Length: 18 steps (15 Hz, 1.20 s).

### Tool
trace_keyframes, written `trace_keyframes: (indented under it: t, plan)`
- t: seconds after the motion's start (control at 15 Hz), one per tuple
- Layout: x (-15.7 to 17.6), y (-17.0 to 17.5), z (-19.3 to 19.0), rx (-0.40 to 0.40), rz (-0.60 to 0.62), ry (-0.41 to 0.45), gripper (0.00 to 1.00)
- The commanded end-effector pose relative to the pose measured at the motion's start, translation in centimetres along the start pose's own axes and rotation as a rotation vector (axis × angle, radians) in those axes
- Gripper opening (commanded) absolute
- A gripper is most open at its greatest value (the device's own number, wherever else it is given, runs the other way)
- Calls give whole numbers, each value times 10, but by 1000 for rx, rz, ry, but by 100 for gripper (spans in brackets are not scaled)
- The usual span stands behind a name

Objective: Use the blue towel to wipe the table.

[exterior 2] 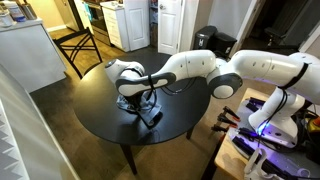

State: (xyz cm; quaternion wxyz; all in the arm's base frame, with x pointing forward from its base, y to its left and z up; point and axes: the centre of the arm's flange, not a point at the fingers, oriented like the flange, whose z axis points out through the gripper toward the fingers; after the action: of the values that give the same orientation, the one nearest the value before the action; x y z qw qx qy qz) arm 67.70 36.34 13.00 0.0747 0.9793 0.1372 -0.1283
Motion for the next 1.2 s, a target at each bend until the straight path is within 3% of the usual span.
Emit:
trace_keyframes:
  t: [0.0,0.07,0.27,0.73,1.13]
  plan:
    - [68,12,-33,-6,-29,-42,37]
    - [66,18,-38,-1,-35,-43,38]
    - [58,34,-52,23,-52,-57,55]
    - [39,80,-85,39,32,-74,98]
    - [33,107,-100,45,58,-22,100]
